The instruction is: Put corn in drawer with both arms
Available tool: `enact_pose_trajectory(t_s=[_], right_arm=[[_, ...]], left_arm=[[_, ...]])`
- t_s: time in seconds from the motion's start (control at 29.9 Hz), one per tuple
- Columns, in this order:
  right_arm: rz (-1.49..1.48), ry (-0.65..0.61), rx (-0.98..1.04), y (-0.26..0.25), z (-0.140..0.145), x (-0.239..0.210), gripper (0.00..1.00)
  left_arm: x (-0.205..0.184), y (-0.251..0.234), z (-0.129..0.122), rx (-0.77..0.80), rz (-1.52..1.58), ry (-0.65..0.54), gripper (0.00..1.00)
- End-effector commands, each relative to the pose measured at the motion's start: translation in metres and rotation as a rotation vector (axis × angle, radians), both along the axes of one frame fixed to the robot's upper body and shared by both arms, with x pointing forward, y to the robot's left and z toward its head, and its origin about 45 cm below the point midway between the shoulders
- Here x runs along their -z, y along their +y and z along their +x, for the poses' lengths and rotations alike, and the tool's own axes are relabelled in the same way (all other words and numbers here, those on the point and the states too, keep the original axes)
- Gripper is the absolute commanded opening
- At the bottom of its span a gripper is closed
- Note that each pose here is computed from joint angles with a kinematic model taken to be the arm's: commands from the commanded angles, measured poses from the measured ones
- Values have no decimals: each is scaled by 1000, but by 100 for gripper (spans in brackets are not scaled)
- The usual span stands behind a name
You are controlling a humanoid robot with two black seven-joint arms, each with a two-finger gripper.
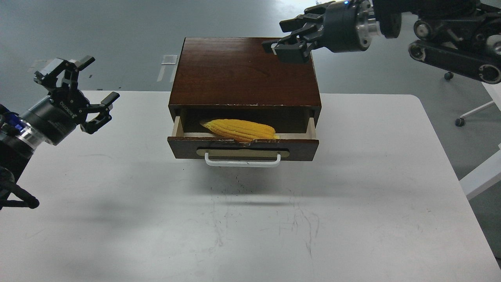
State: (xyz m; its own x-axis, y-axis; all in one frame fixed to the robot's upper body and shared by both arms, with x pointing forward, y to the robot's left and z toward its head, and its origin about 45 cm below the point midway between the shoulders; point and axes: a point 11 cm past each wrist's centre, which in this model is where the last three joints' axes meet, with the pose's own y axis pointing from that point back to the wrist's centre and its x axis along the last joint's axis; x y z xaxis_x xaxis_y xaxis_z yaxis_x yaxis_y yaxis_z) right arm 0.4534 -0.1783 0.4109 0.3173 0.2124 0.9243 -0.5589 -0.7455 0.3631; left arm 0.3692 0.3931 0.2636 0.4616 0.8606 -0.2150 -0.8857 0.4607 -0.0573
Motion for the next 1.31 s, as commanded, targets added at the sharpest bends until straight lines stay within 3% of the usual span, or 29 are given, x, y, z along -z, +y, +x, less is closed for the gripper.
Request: enact_pose_trajectory(t_s=[0.0,0.27,0.57,0.94,1.27], right_arm=[[238,103,157,-45,3,12,96],[857,375,501,-123,-9,88,96],[1286,601,770,-156,-38,172,96],[1390,733,885,-143,-56,227,97],[1394,770,892,-133,-63,240,100]], left_arm=[[2,-2,0,2,-4,2,99],[4,-3,-1,3,-8,7,99],[9,-5,-2,5,-15,16,99],[18,-12,-4,12,-37,31,99],[18,-13,-4,13,-38,32,99]])
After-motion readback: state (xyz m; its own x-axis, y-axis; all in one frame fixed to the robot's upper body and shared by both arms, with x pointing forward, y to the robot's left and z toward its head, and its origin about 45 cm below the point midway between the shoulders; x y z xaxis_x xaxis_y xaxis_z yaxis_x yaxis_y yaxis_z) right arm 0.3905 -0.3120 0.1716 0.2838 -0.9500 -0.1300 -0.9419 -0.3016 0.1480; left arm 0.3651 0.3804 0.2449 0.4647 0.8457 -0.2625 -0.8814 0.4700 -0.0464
